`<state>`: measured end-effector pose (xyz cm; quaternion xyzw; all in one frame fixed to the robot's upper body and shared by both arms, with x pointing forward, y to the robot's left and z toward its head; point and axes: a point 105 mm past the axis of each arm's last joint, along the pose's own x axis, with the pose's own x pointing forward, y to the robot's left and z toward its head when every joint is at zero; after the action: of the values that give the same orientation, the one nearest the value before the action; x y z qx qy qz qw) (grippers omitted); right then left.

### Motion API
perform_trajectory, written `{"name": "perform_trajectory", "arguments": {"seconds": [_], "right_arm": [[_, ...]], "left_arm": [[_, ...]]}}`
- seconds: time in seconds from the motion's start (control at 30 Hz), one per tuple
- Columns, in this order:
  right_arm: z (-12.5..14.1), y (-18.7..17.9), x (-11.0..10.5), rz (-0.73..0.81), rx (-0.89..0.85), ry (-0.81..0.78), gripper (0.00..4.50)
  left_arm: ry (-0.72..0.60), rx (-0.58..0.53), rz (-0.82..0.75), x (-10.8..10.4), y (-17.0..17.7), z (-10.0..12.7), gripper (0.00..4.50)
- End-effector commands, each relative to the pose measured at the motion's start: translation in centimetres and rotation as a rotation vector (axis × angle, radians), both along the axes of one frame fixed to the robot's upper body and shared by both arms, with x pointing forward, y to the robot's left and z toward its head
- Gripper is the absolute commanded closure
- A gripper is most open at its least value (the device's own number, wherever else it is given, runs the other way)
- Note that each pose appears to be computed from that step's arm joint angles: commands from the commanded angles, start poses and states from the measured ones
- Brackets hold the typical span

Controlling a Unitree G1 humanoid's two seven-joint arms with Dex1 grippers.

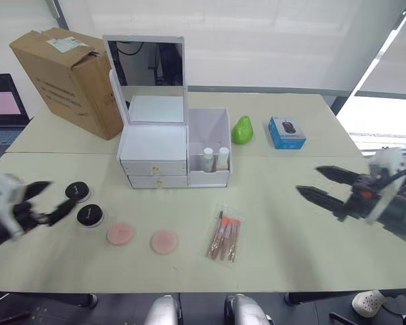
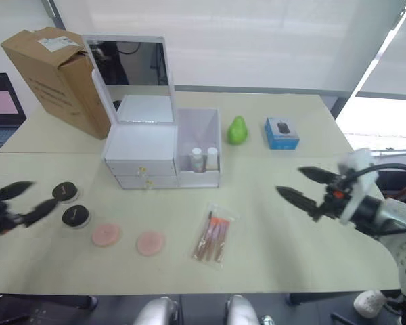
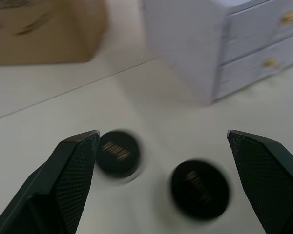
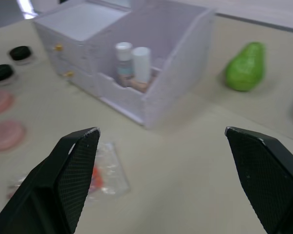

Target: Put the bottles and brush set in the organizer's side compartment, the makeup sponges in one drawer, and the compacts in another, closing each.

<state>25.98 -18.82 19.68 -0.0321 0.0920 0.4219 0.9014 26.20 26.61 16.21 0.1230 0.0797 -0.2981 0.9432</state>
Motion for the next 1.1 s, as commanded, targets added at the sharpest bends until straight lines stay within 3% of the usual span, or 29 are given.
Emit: {"name": "perform_trajectory", "arguments": {"seconds": [0.03, 0.23, 0.33, 0.5, 0.73, 0.83, 0.97, 1.1], "right_arm": [[-0.5, 2.7, -1.0, 0.122, -0.003, 0.107, 0.04], [-5.2, 5.5, -1.4, 0.124, 0.037, 0.464, 0.04], [-7.5, 6.0, -1.5, 0.092, 0.087, 0.661, 0.00], [-9.9, 6.2, -2.6, 0.071, 0.131, 0.842, 0.00], [-11.1, 5.4, -2.0, -0.027, 0.251, 0.960, 0.00], [-11.5, 5.3, -1.8, -0.066, 0.273, 0.992, 0.00], [-12.0, 6.3, -1.5, -0.099, 0.317, 1.033, 0.00], [-12.7, 9.2, -0.7, -0.104, 0.355, 1.078, 0.00]], "left_arm": [[-0.008, -0.051, -0.252, -0.2, -7.4, 0.4, 0.00], [0.078, -0.096, -0.577, -0.9, -16.3, -1.6, 0.00], [0.111, -0.055, -0.718, -1.3, -18.1, -3.4, 0.61], [0.154, -0.037, -0.860, -1.5, -20.0, -5.2, 2.05], [0.173, -0.032, -0.885, -0.7, -21.7, -7.2, 4.41], [0.171, -0.013, -0.885, -0.3, -22.4, -8.2, 4.46], [0.169, 0.090, -0.872, 0.4, -22.4, -10.0, 4.46], [0.178, 0.108, -0.856, 0.6, -22.0, -10.4, 4.46]]}}
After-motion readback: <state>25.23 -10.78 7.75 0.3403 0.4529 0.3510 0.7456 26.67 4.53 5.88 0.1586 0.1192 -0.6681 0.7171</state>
